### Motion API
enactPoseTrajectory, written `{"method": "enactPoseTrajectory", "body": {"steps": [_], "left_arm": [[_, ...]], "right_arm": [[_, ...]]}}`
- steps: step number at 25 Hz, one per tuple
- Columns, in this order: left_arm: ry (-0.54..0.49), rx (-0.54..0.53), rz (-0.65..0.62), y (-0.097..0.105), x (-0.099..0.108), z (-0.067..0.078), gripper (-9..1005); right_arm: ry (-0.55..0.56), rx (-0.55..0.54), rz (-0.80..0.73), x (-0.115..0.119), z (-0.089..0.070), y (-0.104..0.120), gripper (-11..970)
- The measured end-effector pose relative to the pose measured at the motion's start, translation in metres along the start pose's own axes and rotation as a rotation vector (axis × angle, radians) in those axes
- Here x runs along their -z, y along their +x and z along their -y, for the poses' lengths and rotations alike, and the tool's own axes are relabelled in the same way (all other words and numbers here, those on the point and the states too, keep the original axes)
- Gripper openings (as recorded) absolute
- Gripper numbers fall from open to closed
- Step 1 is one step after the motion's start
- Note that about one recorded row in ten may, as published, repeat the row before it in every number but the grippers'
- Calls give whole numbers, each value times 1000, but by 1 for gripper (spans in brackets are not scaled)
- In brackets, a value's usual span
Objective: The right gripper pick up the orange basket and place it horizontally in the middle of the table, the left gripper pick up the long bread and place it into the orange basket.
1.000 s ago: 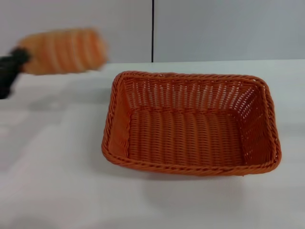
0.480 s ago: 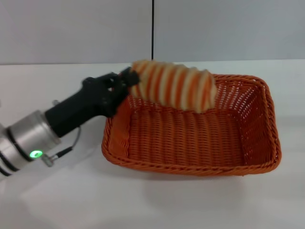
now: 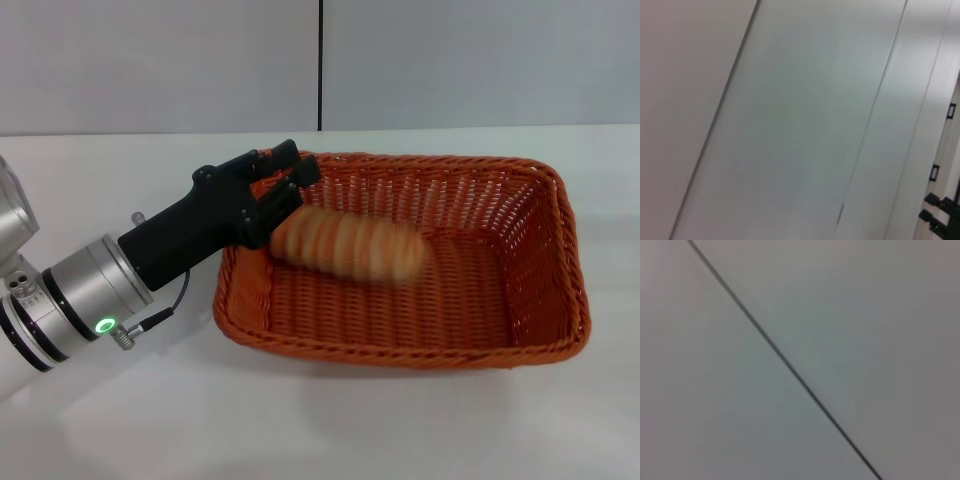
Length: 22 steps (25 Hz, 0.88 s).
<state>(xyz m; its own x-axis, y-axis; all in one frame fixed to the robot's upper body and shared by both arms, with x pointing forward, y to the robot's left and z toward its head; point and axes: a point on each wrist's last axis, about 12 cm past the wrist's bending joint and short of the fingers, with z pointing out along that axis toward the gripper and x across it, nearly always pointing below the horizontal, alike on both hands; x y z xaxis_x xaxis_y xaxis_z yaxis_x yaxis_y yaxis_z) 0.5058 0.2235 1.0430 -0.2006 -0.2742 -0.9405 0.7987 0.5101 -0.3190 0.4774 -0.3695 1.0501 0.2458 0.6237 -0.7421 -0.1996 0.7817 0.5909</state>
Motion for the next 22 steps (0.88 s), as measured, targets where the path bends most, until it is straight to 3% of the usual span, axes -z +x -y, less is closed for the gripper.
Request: {"method": "enactPoseTrajectory", "body": {"steps": [7, 10, 16, 18, 20, 22], "left_arm": [[-49, -39, 83, -7, 0, -3, 453], [-94, -52, 153, -15, 11, -8, 591], [-277, -147, 388, -39, 66, -18, 763], [-301, -165, 425, -42, 75, -17, 813], [-397, -224, 535, -50, 103, -16, 813], [-470, -257, 587, -52, 116, -15, 813]], "right_arm": [[-17, -19, 17, -13, -5, 3, 629], [-9, -17, 18, -10, -4, 2, 629], [75, 24, 51, 15, 10, -8, 628], [117, 42, 77, 26, 17, -16, 627], [159, 54, 111, 35, 23, -23, 627], [182, 67, 141, 41, 27, -30, 627]]}}
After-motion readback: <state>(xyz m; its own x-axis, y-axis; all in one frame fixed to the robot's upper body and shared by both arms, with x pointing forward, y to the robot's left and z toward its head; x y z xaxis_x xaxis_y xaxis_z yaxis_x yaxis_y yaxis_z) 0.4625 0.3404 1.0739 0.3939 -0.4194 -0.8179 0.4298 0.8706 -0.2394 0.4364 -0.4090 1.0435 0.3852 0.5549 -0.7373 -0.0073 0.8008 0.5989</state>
